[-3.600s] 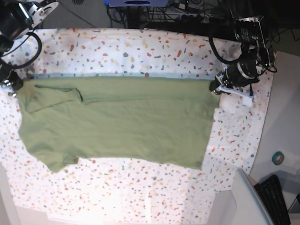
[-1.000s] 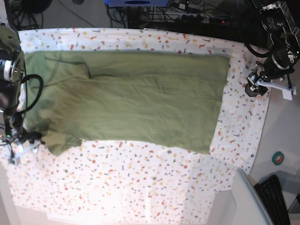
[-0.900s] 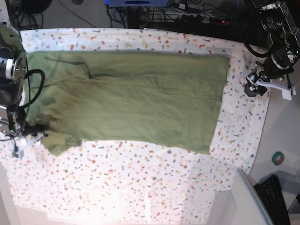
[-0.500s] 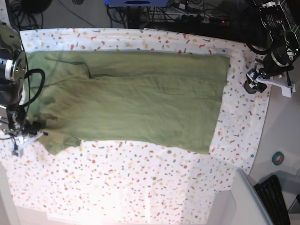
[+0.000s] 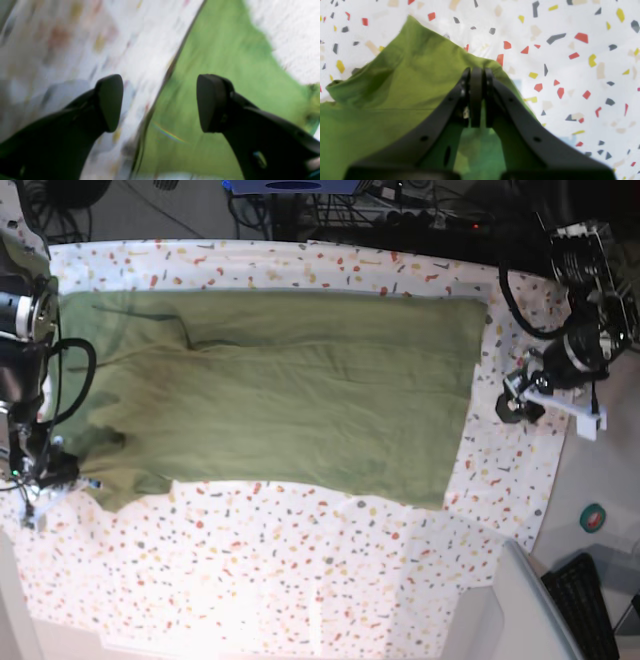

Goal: Layout the t-shirt on the table in an organized manner, then fold the t-shirt properly
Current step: 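Grasp the shirt hem edge with both grippers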

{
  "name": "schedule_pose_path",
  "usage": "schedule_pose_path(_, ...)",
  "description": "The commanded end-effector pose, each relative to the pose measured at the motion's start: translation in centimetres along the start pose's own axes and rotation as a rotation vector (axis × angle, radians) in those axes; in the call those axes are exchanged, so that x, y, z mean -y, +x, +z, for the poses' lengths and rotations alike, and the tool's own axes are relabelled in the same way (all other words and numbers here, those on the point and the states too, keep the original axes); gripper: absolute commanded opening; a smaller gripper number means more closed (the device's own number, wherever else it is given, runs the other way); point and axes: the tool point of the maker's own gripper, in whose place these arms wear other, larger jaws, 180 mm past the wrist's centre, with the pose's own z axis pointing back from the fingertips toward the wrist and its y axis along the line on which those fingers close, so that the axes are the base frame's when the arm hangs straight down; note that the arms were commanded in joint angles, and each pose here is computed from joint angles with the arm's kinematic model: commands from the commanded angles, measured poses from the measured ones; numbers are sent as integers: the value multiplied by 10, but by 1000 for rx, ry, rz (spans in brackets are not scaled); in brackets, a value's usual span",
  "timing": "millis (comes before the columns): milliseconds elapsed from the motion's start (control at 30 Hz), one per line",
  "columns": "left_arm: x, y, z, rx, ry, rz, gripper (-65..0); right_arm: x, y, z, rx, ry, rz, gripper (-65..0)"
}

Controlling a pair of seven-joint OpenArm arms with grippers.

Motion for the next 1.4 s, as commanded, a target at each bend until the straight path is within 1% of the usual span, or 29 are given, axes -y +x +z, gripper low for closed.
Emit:
schedule_pose_path(0,2,23,-5,25,-8,-14,-211,-1,28,8,70,5,7,-650)
schedule_pose_path(33,6,26,-19,-4,-16,-10,-211,-1,28,12,80,3,22,-650)
schedule_pose_path(100,12,41,-43,-57,-18,-18,-211,-18,30,17,107,29,40,-650)
schedule_pose_path(167,24,51,-66,-104,-22,-29,-211,-25,29,22,125,38,56,-650)
schedule_pose_path(233,37,56,-87,-125,-16,-58,-211,-28,31,27,140,40,69,-650)
schedule_pose_path(300,46,59,-104,-141,5,-104,-211,-34,29,27,128,50,69,-650)
schedule_pose_path(400,46,61,-119,-155,52,-147,-211,-36,28,27,120,53,68,-650)
schedule_pose_path(467,41,62,-124,-157,81,-153,-211,-36,27,27,119,53,68,-650)
schedule_pose_path(567,35,56,-131,-140,103,-133,-211,-35,22,26,110,51,68,-650)
schedule_pose_path(667,32,49,-132,-152,110,-128,-211,-35,21,26,108,52,67,-650)
schedule_pose_path(733,34,43,-134,-172,113,-169,-211,-36,21,26,108,54,67,-650)
schedule_pose_path(833,42,19,-140,-225,110,-237,-211,-36,21,26,108,54,67,-650)
schedule_pose_path(1000,62,12,-141,-202,48,-289,-211,-35,21,26,108,52,67,-650)
schedule_pose_path(1100,73,12,-139,-218,25,-307,-211,-35,21,26,108,51,68,-650)
schedule_pose_path(1200,85,10,-139,-223,2,-316,-211,-35,21,26,108,51,68,-650)
schedule_pose_path(1367,91,5,-142,-231,-7,-312,-211,-35,21,26,108,51,68,-650)
